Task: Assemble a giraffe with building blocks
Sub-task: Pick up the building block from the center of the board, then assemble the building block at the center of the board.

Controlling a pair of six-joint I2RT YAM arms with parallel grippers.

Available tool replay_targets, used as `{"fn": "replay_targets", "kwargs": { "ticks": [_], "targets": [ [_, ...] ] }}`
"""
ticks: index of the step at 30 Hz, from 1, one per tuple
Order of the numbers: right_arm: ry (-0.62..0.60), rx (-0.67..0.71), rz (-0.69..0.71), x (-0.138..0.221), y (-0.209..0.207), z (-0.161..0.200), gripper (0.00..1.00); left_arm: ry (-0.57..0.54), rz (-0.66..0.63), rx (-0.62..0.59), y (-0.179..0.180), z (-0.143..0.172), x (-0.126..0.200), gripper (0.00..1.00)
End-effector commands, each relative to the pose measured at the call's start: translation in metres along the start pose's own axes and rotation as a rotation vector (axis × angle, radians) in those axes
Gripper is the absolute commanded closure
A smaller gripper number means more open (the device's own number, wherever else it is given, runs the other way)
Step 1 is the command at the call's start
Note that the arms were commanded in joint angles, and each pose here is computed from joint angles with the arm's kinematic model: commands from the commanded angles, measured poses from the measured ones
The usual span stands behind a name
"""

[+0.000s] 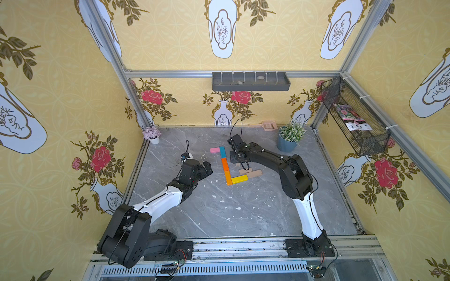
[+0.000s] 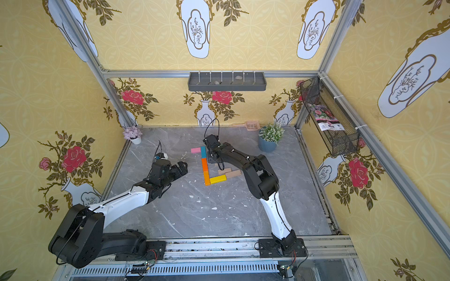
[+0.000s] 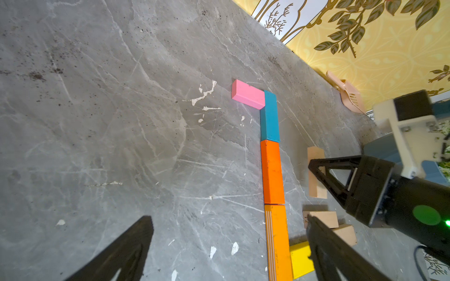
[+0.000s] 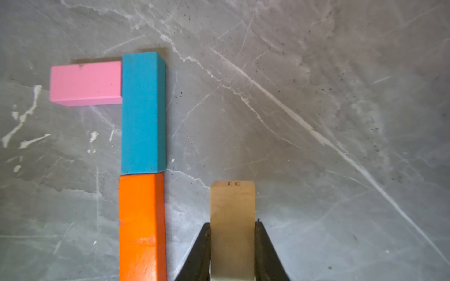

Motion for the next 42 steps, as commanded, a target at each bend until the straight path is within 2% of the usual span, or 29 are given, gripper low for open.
{"fn": "replay_targets", "kwargs": {
  "ticks": [1,6,13,20,25,42],
  "targets": [
    [-0.025,-0.019,0.004,0.026,-0.002,0.001,0.77,-0.015,0.019,-0.009,-0.003,-0.003,0.001,0.0],
    [0.004,-0.05,-0.007,0.067,-0.001,0.048,0.76,-0.008,0.038,-0.008,-0.006,-0.002,0.0,0.0],
    [0.06,-0.1,-0.036,0.1,0.019,0.135,0.76,0.005,0.059,-0.012,-0.01,0.001,-0.002,0.0],
    [0.122,-0.212,-0.029,0.095,0.038,0.191,0.75,-0.023,0.046,-0.015,-0.006,-0.004,0.003,0.01],
    [0.161,-0.272,-0.031,0.082,0.046,0.203,0.75,-0.03,0.04,-0.022,-0.005,-0.004,0.004,0.01],
    [0.173,-0.259,-0.008,0.067,0.06,0.199,0.73,-0.034,0.051,-0.025,-0.007,-0.006,0.006,0.01]
  ]
}}
Point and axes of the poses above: each gripper's point midway between its finger pads, its own x axis back along the fingers, its own y axis along the line the jaws close on, z = x × y, the point moved 1 cm from there along x, back along the fingers, and after that the axes turned 3 degrees about -x, right-handed, at the moved point
